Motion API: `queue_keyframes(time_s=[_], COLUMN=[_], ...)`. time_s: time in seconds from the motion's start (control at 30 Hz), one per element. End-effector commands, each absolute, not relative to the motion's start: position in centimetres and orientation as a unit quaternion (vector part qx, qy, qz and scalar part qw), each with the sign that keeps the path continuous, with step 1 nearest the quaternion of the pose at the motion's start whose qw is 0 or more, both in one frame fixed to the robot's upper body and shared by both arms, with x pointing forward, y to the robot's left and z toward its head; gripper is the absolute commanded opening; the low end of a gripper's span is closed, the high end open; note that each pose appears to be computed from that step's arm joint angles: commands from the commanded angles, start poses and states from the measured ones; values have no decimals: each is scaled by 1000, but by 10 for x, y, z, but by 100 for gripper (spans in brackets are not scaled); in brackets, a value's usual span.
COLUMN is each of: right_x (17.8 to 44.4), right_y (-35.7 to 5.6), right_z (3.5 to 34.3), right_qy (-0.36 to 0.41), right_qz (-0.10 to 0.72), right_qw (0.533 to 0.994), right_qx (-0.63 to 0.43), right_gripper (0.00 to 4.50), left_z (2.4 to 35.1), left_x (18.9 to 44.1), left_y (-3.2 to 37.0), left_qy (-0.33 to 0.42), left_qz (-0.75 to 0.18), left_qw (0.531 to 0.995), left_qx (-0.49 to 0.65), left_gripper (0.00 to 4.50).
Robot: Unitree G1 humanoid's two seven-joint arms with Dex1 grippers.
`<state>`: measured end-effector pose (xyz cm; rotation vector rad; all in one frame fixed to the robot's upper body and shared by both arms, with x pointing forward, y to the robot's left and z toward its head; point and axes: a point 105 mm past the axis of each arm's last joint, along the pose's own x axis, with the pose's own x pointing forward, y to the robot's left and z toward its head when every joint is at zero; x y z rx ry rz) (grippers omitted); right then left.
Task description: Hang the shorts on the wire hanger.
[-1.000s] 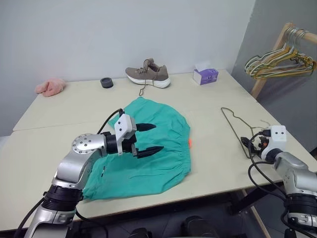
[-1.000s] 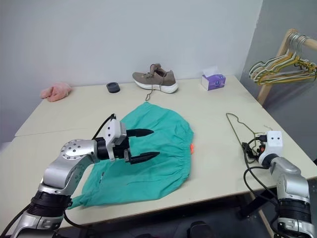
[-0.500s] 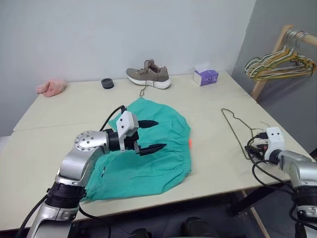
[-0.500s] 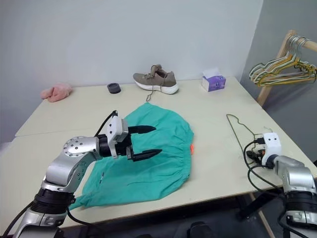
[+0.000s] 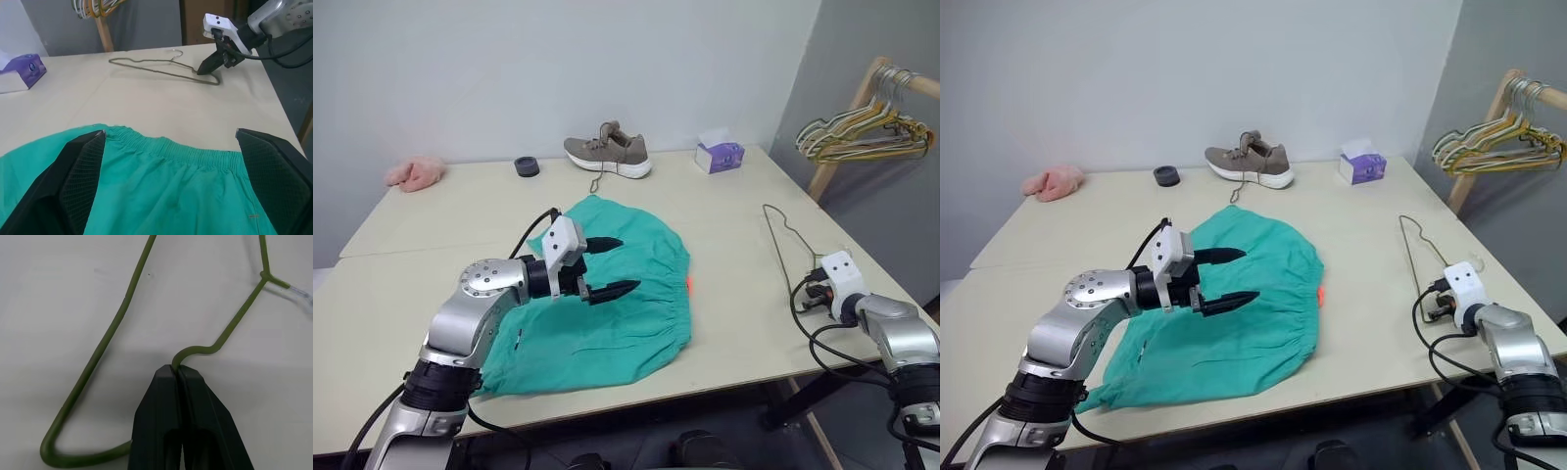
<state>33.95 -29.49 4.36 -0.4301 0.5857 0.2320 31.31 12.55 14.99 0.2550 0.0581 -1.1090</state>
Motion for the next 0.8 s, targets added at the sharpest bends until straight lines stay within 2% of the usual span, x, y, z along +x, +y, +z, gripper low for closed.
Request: queue_keyframes(time_s=[0.03, 0.13, 0.27, 0.37, 0.5, 0.63, 0.8], right_x=[357, 359, 350, 341, 334, 329, 323], right_y=[-266, -230, -188, -159, -135, -116, -100], right_z=[90, 119, 141, 150, 156, 159, 164], right_qy=[184, 106, 19, -50, -115, -161, -197], right_qz=[173, 248, 342, 404, 441, 460, 475], right_qw=[921, 888, 800, 705, 626, 589, 569], right_qx=[-297, -373, -493, -581, -633, -645, -642], right_gripper=[4, 4, 4, 4, 4, 4, 4], left_z=[170, 178, 189, 186, 180, 169, 148], left_x=[332, 350, 361, 356, 345, 331, 305], left_y=[147, 171, 191, 198, 199, 190, 177], left_qy=[1, 0, 17, 66, 116, 156, 210], left_qz=[-476, -428, -405, -430, -464, -503, -554], left_qw=[865, 889, 907, 896, 876, 848, 803], left_qx=[155, 161, 117, 88, 68, 63, 57], left_gripper=[450, 450, 450, 450, 450, 450, 450])
